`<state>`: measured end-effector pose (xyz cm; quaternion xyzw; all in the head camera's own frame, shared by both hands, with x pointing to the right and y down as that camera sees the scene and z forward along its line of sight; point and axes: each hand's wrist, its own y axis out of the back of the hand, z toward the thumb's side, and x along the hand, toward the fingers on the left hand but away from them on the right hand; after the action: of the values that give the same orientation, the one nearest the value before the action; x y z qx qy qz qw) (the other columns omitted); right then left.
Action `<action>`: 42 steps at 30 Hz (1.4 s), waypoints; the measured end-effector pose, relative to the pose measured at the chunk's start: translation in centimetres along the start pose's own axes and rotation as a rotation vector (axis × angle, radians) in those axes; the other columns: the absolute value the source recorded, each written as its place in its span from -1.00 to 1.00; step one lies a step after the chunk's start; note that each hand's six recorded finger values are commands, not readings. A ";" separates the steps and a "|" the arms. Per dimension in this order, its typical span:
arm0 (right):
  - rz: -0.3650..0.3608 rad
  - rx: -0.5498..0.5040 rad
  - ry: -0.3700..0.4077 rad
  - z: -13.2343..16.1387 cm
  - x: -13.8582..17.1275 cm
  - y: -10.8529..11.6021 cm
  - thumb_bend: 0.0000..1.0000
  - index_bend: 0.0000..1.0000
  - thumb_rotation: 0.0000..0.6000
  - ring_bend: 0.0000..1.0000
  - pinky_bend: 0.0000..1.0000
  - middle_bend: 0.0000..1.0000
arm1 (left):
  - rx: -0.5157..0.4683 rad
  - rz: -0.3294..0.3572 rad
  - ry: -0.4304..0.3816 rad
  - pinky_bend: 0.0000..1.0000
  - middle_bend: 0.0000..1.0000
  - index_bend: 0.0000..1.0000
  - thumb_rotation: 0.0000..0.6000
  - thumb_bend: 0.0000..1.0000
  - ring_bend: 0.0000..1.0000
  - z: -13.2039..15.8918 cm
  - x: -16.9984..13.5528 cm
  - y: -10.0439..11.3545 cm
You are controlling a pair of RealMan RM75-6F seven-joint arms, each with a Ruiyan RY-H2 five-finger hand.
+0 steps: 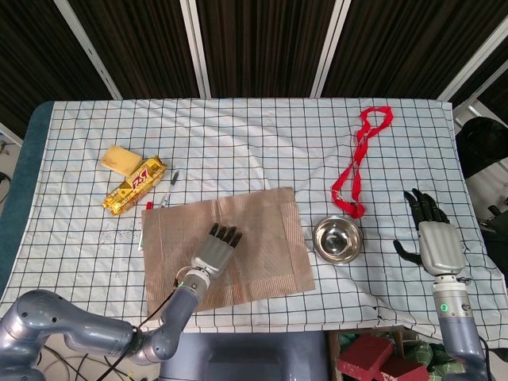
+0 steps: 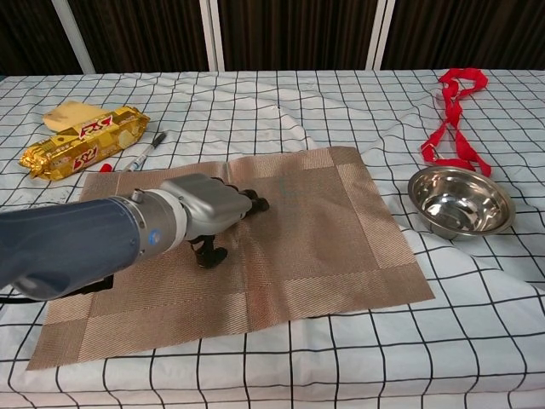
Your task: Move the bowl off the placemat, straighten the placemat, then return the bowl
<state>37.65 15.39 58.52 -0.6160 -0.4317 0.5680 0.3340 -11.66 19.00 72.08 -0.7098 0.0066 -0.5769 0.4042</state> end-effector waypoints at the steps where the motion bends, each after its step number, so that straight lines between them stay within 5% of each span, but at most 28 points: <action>1: 0.000 0.001 0.000 0.0 0.0 0.0 -0.37 -1.00 1.00 -1.00 -0.65 -1.00 | 0.001 -0.003 -0.007 -0.98 -1.00 -1.00 1.00 -0.05 -1.00 -0.1 0.0 0.0; 13: 0.018 0.001 -0.005 -0.4 -0.1 -0.3 0.07 -1.00 1.00 -1.00 -0.65 -1.00 | 0.025 -0.039 -0.059 -0.98 -1.00 -1.00 1.00 -0.04 -1.00 -1.0 0.1 0.0; 30: -0.022 -0.066 -0.017 -1.0 -0.6 0.6 0.13 -1.00 1.00 -1.00 -0.65 -1.00 | 0.194 -0.056 -0.144 -0.99 -1.00 -1.00 1.00 -0.02 -1.00 -1.2 0.2 -0.6; 42: -0.042 -0.084 -0.023 -1.1 -0.7 0.9 0.15 -1.00 1.00 -1.00 -0.65 -1.00 | 0.320 0.001 -0.230 -0.99 -1.00 -1.00 1.00 0.00 -1.00 -0.6 0.0 -0.4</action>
<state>38.89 14.46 58.11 -0.6136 -0.4720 0.5493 0.3146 -12.30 18.93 72.28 -0.6975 -0.1313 -0.4857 0.5103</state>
